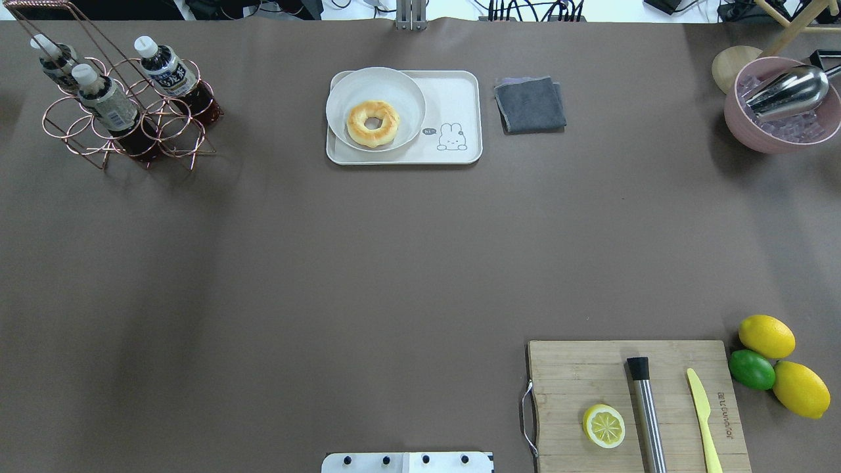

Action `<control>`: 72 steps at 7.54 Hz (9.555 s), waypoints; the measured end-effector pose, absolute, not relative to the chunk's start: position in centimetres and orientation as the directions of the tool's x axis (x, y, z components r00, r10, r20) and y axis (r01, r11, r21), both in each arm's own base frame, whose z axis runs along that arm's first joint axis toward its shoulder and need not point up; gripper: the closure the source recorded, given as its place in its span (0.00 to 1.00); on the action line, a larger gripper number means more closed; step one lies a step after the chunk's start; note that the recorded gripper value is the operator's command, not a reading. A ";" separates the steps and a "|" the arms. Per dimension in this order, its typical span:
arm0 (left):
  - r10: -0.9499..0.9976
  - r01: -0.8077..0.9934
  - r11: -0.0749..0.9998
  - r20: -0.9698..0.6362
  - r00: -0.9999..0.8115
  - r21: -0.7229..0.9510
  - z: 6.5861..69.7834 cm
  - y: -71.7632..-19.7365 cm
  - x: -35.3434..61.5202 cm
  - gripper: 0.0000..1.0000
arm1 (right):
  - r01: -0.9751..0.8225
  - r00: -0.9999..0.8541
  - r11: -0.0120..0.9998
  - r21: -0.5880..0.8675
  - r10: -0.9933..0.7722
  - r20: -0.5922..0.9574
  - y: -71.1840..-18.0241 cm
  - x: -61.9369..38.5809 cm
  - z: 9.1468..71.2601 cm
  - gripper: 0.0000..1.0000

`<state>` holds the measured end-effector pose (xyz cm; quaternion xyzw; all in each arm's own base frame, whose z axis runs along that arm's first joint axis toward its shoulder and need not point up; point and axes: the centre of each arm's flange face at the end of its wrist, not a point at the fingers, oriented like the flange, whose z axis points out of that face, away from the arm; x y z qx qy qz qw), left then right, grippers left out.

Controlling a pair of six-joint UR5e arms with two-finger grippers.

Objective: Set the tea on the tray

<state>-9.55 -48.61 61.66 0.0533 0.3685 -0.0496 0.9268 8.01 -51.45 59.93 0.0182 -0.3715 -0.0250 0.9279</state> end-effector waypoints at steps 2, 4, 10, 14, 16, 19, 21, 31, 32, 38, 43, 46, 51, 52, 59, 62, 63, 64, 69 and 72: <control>-0.043 0.131 0.988 -0.688 0.724 0.077 61.6 -48.6 -9.5 0.02 | 0.030 0.723 0.998 0.052 -0.058 0.689 -51.5 8.0 59.9 0.00; -0.031 0.132 0.987 -0.688 0.725 0.095 61.4 -48.8 -9.6 0.02 | 0.029 0.723 0.998 0.052 -0.057 0.689 -51.6 8.0 59.9 0.00; -0.032 0.132 0.987 -0.688 0.725 0.093 61.5 -48.7 -9.6 0.02 | 0.027 0.723 0.998 0.057 -0.059 0.688 -51.9 8.0 59.5 0.00; -0.034 0.133 0.987 -0.688 0.724 0.092 61.5 -48.7 -9.5 0.02 | 0.028 0.723 0.998 0.062 -0.063 0.688 -51.9 8.0 59.4 0.00; -0.033 0.133 0.987 -0.688 0.724 0.093 61.5 -48.7 -9.6 0.02 | 0.028 0.723 0.998 0.063 -0.064 0.688 -52.0 8.0 59.3 0.00; -0.028 0.132 0.986 -0.686 0.727 0.100 61.1 -49.0 -9.5 0.02 | 0.028 0.723 0.997 0.066 -0.066 0.688 -52.1 8.0 59.2 0.00; -0.017 0.116 0.988 -0.685 0.729 0.098 61.0 -49.3 -8.5 0.02 | 0.027 0.722 0.997 0.069 -0.068 0.688 -52.3 8.0 59.0 0.00; 0.027 0.096 0.985 -0.683 0.730 0.142 58.2 -49.7 -6.9 0.02 | 0.001 0.723 0.997 0.073 -0.051 0.689 -53.2 8.6 57.9 0.00; 0.026 0.096 0.986 -0.688 0.725 0.138 56.4 -49.8 -4.8 0.02 | -0.005 0.722 0.997 0.072 -0.046 0.690 -53.2 8.7 57.7 0.00; 0.246 0.033 0.931 -0.693 0.678 0.363 39.1 -53.0 7.1 0.02 | -0.009 0.724 0.998 0.068 -0.040 0.688 -53.4 8.6 57.7 0.00; 0.062 0.206 0.938 -0.724 0.687 0.277 36.7 -54.7 15.9 0.02 | -0.016 0.725 0.998 0.053 -0.025 0.689 -54.1 8.8 58.1 0.00; 0.122 0.162 0.921 -0.657 0.744 0.354 37.5 -57.3 17.2 0.02 | -0.016 0.724 0.999 0.047 -0.021 0.689 -53.9 8.8 58.3 0.00; 0.139 0.137 0.917 -0.621 0.771 0.375 39.1 -59.1 16.9 0.03 | -0.016 0.724 0.999 0.045 -0.019 0.689 -53.8 8.8 58.5 0.00; 0.137 0.143 0.914 -0.622 0.771 0.379 39.8 -59.8 16.8 0.13 | -0.016 0.724 0.999 0.046 -0.020 0.689 -53.9 8.8 58.4 0.00; 0.120 0.174 0.909 -0.638 0.761 0.378 40.4 -62.7 17.4 0.43 | -0.016 0.725 0.999 0.052 -0.024 0.689 -54.1 8.8 58.1 0.00; 0.120 0.172 0.910 -0.638 0.760 0.377 40.5 -62.9 17.5 0.43 | -0.016 0.724 0.999 0.049 -0.022 0.689 -54.1 8.8 58.2 0.00; 0.121 0.171 0.911 -0.638 0.761 0.376 40.6 -62.9 17.5 0.43 | -0.016 0.724 0.999 0.049 -0.022 0.689 -54.1 8.8 58.2 0.00; 0.120 0.171 0.911 -0.637 0.761 0.376 40.7 -62.9 17.5 0.43 | -0.016 0.724 0.999 0.049 -0.022 0.689 -54.1 8.8 58.2 0.00; 0.118 0.168 0.913 -0.636 0.763 0.371 41.4 -62.7 17.5 1.00 | -0.016 0.724 0.999 0.049 -0.022 0.689 -54.1 8.8 58.2 0.00; 0.119 0.172 0.911 -0.639 0.760 0.375 41.2 -62.8 17.6 1.00 | -0.016 0.724 0.999 0.049 -0.022 0.689 -54.1 8.7 58.2 0.00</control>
